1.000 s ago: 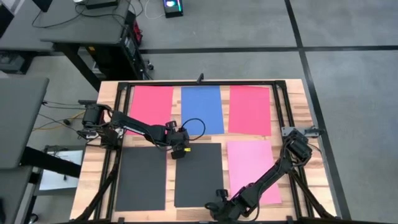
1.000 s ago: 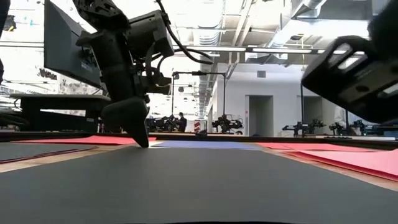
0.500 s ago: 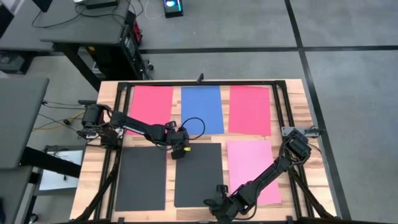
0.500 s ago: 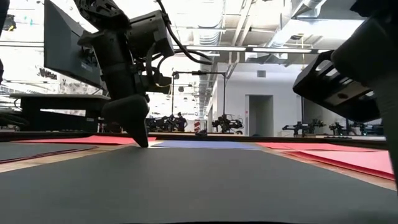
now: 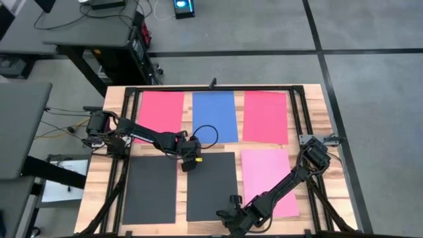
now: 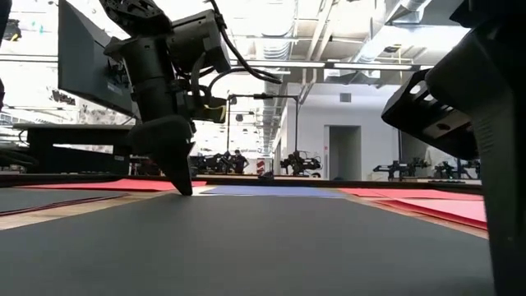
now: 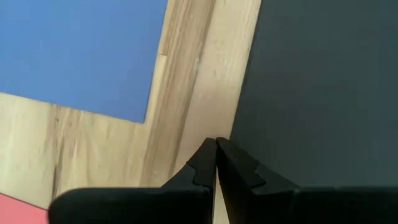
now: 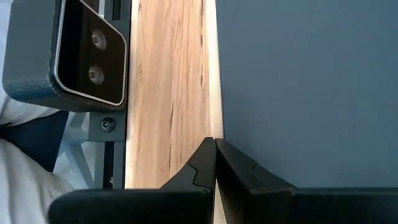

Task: Organize paper
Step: Stack the black paper on top of the black paper

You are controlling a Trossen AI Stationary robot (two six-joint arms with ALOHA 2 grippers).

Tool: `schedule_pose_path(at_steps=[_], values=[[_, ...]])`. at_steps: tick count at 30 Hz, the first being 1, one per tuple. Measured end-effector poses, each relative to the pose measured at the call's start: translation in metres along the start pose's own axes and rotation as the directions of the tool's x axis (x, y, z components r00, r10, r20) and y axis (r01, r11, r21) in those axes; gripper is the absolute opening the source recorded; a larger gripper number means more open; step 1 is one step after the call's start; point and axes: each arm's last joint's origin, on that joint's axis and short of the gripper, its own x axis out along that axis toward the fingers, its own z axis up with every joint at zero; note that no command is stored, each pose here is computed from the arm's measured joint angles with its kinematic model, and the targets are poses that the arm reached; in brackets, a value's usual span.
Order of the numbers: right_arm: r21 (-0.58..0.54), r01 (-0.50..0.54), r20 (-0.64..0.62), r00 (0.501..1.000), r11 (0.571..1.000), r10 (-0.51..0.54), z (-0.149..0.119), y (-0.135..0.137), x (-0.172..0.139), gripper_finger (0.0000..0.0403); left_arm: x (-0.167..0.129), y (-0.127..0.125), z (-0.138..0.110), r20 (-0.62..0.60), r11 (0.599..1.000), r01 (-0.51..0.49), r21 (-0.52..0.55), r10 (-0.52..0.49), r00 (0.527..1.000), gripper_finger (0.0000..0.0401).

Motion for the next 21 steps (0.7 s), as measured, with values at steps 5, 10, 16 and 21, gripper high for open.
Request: schedule_pose_path(at_steps=[5, 10, 16, 21], values=[[0.0, 0.009, 0.004, 1.0, 1.0, -0.009, 0.0002, -0.0008, 0.0001, 0.0, 0.0, -0.0004, -0.0001, -0.001, 1.0, 0.005, 0.001, -0.005, 1.0, 0.0], [0.0, 0.009, 0.004, 1.0, 1.0, -0.009, 0.0002, -0.0008, 0.0001, 0.0, 0.0001, -0.0001, -0.0002, 0.01, 0.999, -0.038, 0.0, 0.038, 0.999, 0.0], [-0.008, 0.01, 0.01, 1.0, 1.0, -0.01, -0.0024, 0.0026, -0.0007, 0.0, 0.0, 0.0011, 0.0001, 0.021, 0.997, -0.078, 0.0, 0.078, 0.997, 0.0], [-0.005, 0.005, 0.009, 1.0, 1.0, -0.005, -0.0041, 0.0046, -0.0012, 0.0, 0.0, 0.0015, 0.0002, 0.024, 0.996, -0.089, -0.001, 0.089, 0.996, 0.0]])
